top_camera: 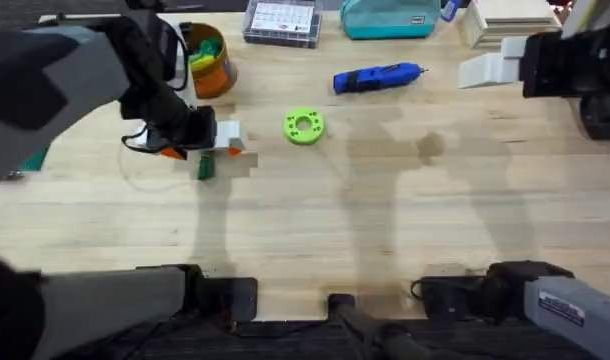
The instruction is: Pick up the gripper from the table and insert it into the empty holder that is missing its gripper. Then pick up a screw, insert it into the mounting hole, and use the screwdriver to tighten it. Finally, clean up the table by picking up the vegetable and placing it into the bucket.
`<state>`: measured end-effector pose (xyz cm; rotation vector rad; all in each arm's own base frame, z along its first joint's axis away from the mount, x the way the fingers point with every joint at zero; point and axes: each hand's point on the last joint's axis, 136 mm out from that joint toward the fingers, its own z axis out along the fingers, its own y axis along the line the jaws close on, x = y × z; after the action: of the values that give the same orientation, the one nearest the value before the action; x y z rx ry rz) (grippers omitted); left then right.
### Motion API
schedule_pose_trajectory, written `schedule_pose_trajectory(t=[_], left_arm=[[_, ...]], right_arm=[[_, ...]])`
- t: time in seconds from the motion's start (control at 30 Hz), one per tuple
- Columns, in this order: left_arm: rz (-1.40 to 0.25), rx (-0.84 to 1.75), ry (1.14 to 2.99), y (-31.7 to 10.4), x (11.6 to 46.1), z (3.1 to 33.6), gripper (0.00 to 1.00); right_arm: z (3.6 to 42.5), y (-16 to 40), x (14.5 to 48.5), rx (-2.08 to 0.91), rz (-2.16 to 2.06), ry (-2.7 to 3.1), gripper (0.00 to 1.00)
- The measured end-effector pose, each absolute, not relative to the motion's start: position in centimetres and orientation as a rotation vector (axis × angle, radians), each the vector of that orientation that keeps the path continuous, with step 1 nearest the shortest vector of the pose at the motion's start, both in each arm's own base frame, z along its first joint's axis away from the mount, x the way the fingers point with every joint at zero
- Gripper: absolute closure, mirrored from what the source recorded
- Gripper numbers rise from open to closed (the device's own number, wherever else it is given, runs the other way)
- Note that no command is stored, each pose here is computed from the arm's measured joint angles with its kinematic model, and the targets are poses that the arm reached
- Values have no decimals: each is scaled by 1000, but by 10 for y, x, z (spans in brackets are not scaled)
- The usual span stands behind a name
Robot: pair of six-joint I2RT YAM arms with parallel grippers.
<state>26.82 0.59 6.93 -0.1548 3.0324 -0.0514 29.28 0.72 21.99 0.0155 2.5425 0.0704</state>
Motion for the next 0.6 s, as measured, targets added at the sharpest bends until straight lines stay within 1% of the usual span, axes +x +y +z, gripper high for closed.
schedule_pose_trajectory(t=[0.3,0.47,0.5,0.53,0.57,0.6], left_arm=[[49,-195,3097,17,279,32,15],[38,-231,3097,16,280,30,11],[33,-254,3092,16,281,31,141],[38,-260,3088,16,282,30,234],[46,-271,3084,18,282,31,369],[61,-278,3081,20,283,31,535]], right_arm=[[220,7,293,15,70,2543,8],[220,7,293,15,70,2543,8],[220,7,293,15,71,2543,8],[220,7,293,15,70,2544,8],[220,7,293,16,70,2544,8],[220,7,293,16,70,2544,8]])
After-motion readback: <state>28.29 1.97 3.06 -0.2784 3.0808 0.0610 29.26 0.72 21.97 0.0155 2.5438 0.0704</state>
